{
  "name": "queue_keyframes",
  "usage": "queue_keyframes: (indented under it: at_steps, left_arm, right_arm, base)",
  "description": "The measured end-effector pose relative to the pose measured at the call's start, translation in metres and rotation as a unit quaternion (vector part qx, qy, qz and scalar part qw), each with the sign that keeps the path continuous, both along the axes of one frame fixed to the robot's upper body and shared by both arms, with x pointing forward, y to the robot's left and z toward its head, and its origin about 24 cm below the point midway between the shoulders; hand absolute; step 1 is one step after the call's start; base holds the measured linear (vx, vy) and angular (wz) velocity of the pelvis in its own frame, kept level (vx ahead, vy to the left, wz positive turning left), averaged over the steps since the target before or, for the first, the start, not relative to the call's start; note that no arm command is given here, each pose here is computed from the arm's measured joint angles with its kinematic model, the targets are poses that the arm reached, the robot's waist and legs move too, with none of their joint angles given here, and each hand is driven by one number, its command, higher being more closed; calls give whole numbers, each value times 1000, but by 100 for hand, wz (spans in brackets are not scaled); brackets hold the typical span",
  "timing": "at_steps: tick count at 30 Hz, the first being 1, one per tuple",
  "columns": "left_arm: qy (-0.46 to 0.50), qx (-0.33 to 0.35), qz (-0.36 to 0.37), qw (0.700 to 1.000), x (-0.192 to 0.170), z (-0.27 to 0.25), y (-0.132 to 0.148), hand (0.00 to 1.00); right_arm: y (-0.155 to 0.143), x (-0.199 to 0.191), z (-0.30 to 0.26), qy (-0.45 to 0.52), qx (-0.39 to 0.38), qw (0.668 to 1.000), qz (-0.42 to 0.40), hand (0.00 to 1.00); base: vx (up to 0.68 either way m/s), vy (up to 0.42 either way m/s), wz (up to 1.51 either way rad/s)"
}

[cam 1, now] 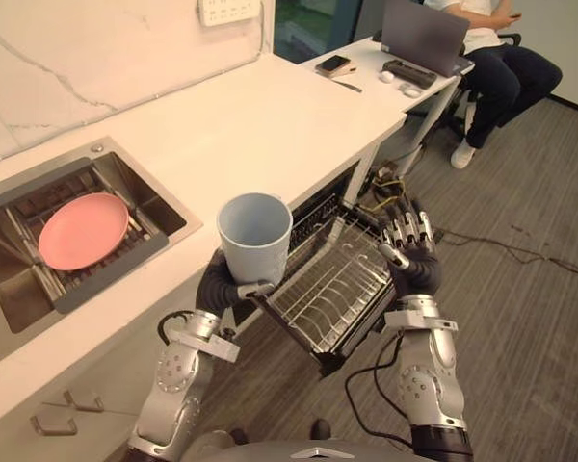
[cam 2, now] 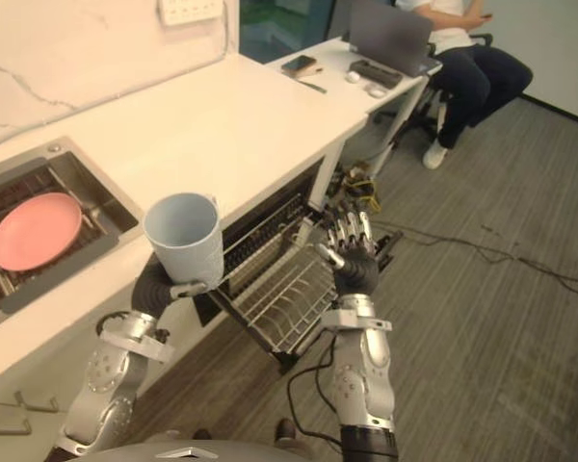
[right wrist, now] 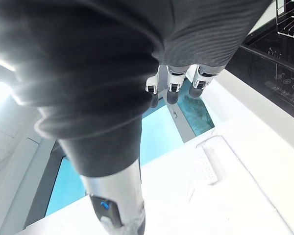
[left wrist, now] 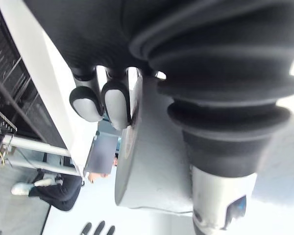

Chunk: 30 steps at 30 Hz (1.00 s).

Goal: Walk over to the sink, pick up the cup, carry it to the dishwasher, place the cup inside the dishwasher, then close the dishwasher door

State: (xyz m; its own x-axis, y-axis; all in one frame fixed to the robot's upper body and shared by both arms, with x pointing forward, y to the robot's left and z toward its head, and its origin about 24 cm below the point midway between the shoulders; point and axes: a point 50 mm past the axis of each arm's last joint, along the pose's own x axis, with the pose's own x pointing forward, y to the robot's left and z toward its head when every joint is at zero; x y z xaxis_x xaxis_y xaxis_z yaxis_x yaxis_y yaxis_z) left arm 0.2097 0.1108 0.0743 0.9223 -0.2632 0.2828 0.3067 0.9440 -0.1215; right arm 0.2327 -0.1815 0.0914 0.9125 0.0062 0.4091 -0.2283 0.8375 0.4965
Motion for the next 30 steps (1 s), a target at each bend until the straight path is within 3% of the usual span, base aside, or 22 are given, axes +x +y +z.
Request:
queue_keyframes:
  at_steps: [5, 10, 14, 19, 30]
  left_arm:
    - [-44, 46, 92, 994, 9, 13, -1, 100]
    - [-105, 114, 193, 969, 16, 21, -1, 100]
    - [-113, 127, 241, 956, 18, 19, -3, 100]
    - [-132, 145, 259, 946, 17, 20, -9, 100]
    - [-133, 161, 218, 953, 15, 15, -32, 100]
  right_arm:
    - [14, -2, 5, -18, 0, 999, 44, 0]
    - [38, -5, 14, -48, 14, 992, 119, 0]
    - [55, -5, 12, -39, 18, 987, 157, 0]
    - [72, -6, 10, -23, 29, 983, 178, 0]
    - [98, -9, 9, 2, -6, 982, 188, 0]
  base:
    - [-15, 0, 1]
    - [-55, 9, 0]
    - [-52, -1, 1]
    - [-8, -4, 0]
    - [-30, -6, 2]
